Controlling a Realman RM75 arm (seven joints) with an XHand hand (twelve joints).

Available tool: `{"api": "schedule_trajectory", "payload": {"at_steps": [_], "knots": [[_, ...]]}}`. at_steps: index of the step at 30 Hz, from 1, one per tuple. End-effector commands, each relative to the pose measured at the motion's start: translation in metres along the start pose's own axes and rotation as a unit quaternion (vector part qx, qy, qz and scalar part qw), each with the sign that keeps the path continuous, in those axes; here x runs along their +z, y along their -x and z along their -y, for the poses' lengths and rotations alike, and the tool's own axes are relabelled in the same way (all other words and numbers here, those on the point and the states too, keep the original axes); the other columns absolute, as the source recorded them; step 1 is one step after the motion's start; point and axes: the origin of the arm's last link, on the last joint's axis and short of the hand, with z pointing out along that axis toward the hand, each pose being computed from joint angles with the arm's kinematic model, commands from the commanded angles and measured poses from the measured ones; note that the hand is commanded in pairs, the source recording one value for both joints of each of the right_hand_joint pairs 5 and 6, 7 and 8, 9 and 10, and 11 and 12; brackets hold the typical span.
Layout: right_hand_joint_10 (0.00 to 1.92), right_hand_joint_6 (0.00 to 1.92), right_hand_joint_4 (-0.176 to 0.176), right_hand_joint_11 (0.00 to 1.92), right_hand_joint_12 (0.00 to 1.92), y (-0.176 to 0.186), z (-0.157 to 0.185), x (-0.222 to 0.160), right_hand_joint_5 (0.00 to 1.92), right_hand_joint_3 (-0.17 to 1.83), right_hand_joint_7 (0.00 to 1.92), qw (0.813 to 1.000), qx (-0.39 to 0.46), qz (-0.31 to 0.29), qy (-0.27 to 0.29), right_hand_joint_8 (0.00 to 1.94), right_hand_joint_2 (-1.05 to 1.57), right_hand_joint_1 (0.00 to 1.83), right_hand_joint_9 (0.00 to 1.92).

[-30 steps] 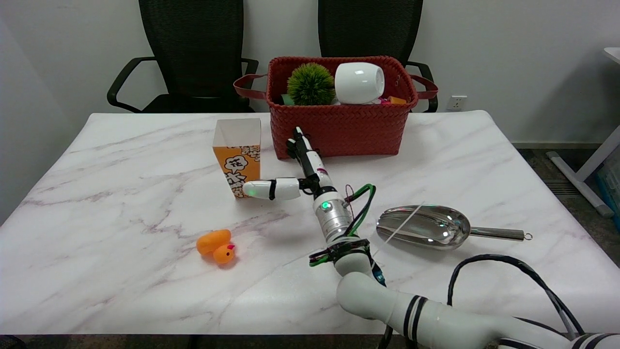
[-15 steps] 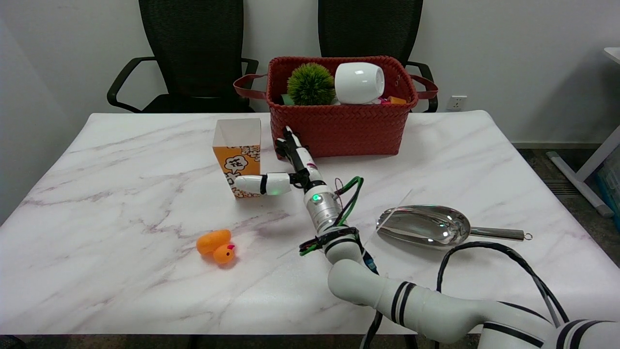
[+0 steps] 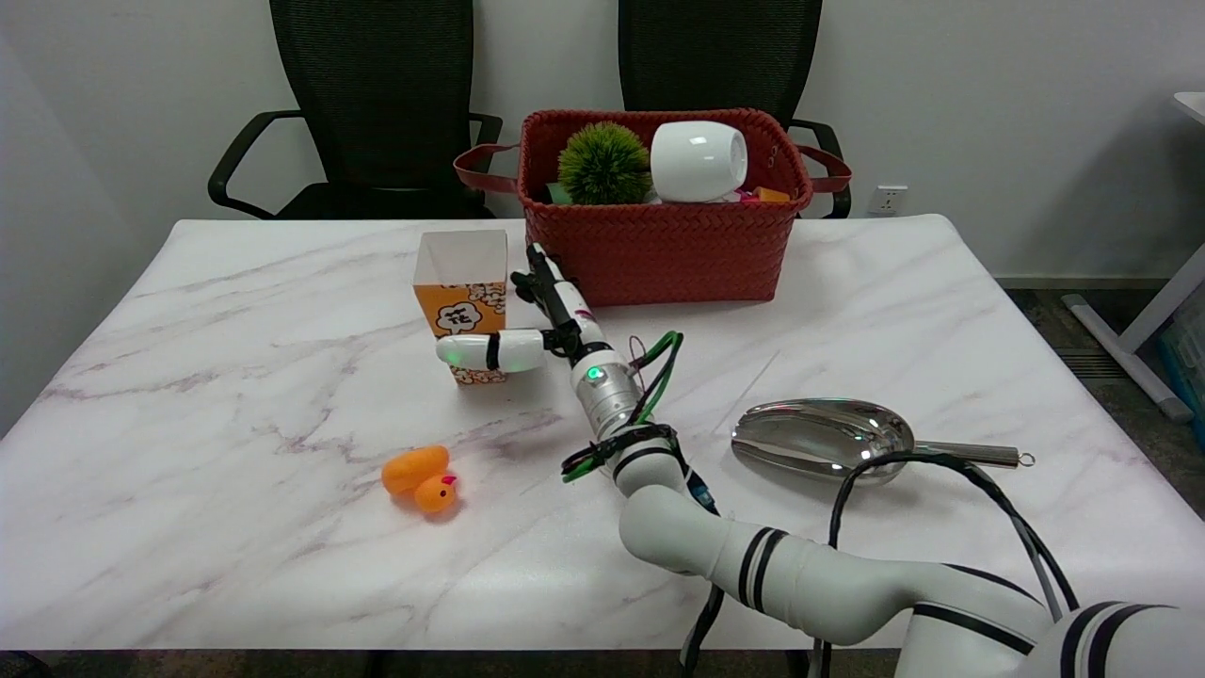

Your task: Pick up the popcorn boxd.

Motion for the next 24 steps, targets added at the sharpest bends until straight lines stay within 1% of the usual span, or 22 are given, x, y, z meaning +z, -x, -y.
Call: {"api": "schedule_trajectory", "payload": {"at_steps": [1, 4, 12, 24], "knots": [[0.28, 0.0, 0.0, 0.0, 0.0, 0.016, 0.007, 0.014, 0.0, 0.28, 0.3, 1.0, 0.013, 0.026, 0.01, 0.3, 0.06, 1.05, 0.28], [0.29, 0.0, 0.0, 0.01, 0.01, 0.019, 0.007, 0.017, 0.0, 0.27, 0.31, 0.999, 0.012, 0.035, 0.013, 0.31, 0.06, 1.05, 0.29], [0.29, 0.0, 0.0, 0.0, 0.0, 0.025, 0.004, 0.02, 0.0, 0.26, 0.31, 0.999, 0.009, 0.036, 0.025, 0.31, 0.06, 1.05, 0.29], [0.27, 0.0, 0.0, 0.0, 0.0, 0.025, -0.009, 0.024, 0.0, 0.21, 0.31, 0.998, 0.013, 0.036, 0.052, 0.31, 0.07, 1.05, 0.27]]}}
